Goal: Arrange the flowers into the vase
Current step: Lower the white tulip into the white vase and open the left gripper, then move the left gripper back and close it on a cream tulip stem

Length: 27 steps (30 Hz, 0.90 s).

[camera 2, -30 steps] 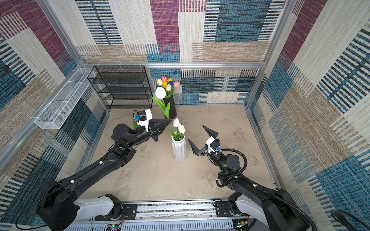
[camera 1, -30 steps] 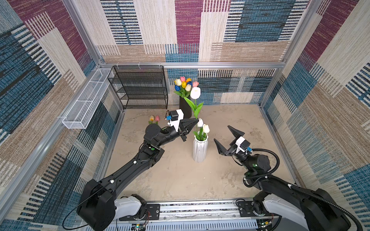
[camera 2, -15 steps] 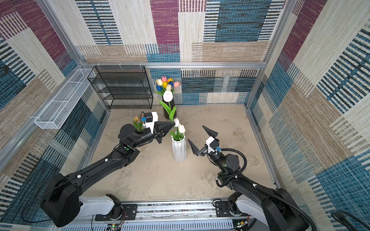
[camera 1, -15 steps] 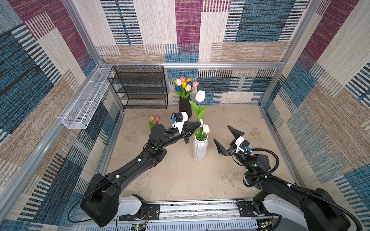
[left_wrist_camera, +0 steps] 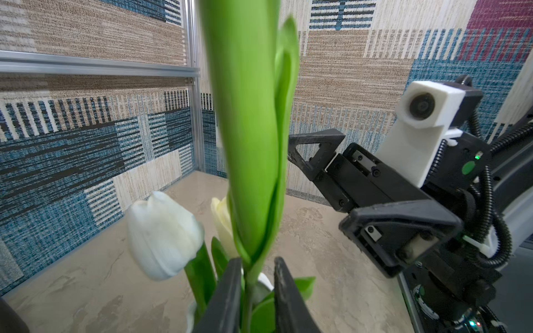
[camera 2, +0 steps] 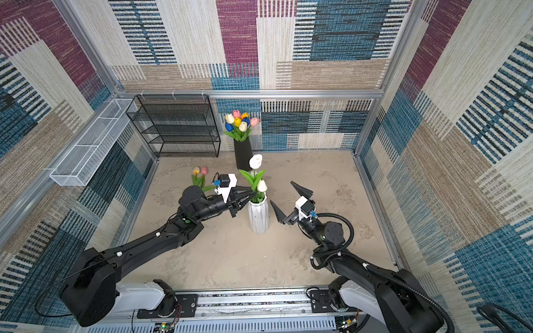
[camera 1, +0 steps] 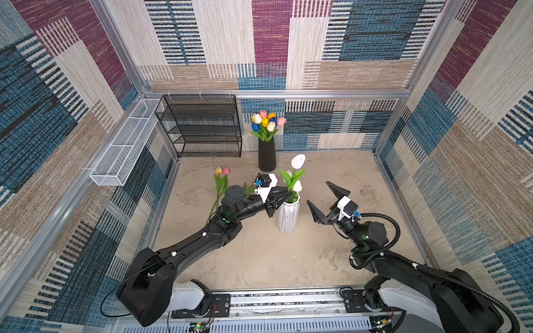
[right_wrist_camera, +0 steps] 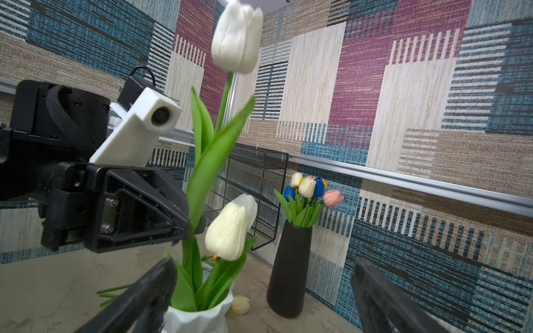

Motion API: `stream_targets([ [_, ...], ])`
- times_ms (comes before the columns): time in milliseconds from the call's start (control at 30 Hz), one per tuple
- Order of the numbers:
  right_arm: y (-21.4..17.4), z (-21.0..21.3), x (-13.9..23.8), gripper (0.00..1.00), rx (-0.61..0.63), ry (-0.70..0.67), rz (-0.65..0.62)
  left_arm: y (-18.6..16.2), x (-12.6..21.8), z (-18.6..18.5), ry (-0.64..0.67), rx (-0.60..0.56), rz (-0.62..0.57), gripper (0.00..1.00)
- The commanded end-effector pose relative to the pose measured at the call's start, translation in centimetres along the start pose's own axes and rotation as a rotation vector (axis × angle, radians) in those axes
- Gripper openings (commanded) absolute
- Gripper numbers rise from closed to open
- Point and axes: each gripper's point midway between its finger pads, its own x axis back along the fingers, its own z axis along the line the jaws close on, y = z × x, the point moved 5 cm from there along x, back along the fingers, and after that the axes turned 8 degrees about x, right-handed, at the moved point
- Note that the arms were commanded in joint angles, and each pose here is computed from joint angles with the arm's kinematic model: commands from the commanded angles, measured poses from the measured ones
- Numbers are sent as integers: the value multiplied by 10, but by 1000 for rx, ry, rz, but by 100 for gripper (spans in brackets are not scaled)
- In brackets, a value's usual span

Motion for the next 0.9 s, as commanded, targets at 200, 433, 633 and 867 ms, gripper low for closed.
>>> stream_targets([
  [200, 4, -1, -2, 97, 4, -4, -19, -4, 17, 3, 118, -42, 69, 36],
  [433, 3, 1, -4, 98, -1, 15, -16, 6, 53, 27, 374, -37, 53, 40],
  [633, 3, 1, -4, 98, -2, 16, -18, -24, 114, 129, 850, 254, 277, 63],
  [867, 3, 1, -5, 98, -5, 23, -17, -103, 140, 191, 1075, 415, 984, 60],
])
